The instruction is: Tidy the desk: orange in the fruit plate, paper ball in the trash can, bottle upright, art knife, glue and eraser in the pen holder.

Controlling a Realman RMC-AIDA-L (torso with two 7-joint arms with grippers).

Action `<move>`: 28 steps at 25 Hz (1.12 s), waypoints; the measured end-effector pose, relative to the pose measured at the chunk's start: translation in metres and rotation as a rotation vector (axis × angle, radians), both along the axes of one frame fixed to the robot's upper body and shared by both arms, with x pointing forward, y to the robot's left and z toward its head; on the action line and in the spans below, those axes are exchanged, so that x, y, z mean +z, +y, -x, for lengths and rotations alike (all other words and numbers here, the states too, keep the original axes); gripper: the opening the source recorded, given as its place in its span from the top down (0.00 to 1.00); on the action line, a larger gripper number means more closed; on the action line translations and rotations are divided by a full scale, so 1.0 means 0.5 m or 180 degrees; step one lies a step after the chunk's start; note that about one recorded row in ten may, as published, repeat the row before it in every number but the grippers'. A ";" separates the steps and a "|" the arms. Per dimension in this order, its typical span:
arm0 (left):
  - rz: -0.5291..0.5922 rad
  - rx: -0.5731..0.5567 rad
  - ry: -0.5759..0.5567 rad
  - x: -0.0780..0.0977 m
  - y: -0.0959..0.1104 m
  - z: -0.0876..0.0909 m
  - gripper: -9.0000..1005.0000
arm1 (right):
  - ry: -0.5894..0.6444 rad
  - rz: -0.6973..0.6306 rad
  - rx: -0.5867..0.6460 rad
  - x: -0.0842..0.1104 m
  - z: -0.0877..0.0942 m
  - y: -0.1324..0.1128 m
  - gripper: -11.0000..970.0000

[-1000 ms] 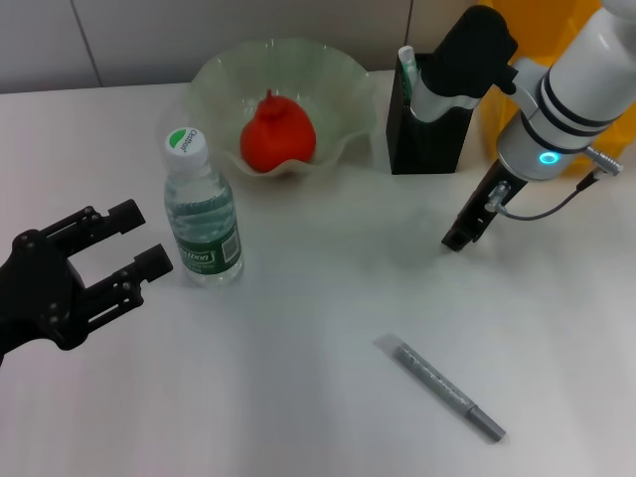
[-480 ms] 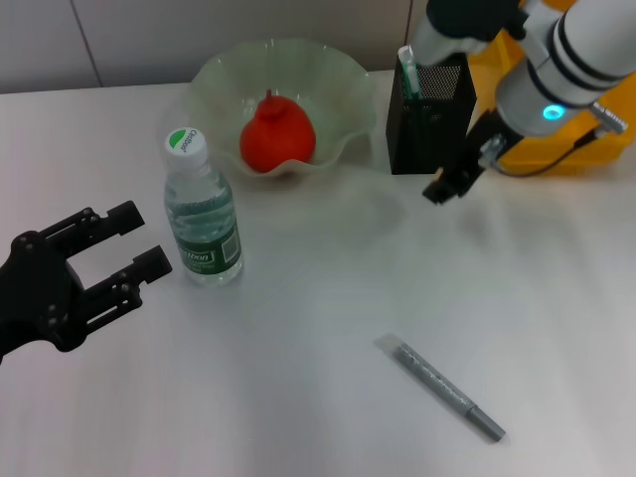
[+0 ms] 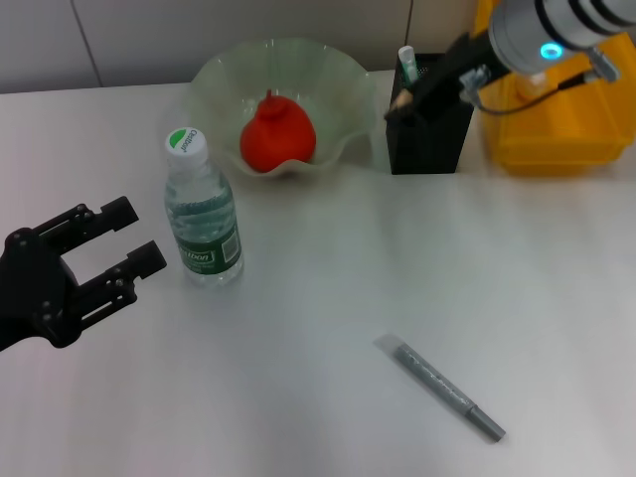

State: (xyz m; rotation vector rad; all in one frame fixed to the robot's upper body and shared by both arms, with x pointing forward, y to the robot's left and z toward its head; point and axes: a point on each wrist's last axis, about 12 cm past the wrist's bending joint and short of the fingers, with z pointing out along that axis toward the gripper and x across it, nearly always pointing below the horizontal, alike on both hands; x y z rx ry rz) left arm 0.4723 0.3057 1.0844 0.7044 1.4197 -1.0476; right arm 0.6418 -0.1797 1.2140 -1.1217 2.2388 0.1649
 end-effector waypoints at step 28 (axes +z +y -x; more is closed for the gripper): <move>0.0011 0.0030 -0.0009 0.001 0.003 0.000 0.37 | -0.0262 -0.0056 -0.0687 -0.013 -0.019 -0.072 0.59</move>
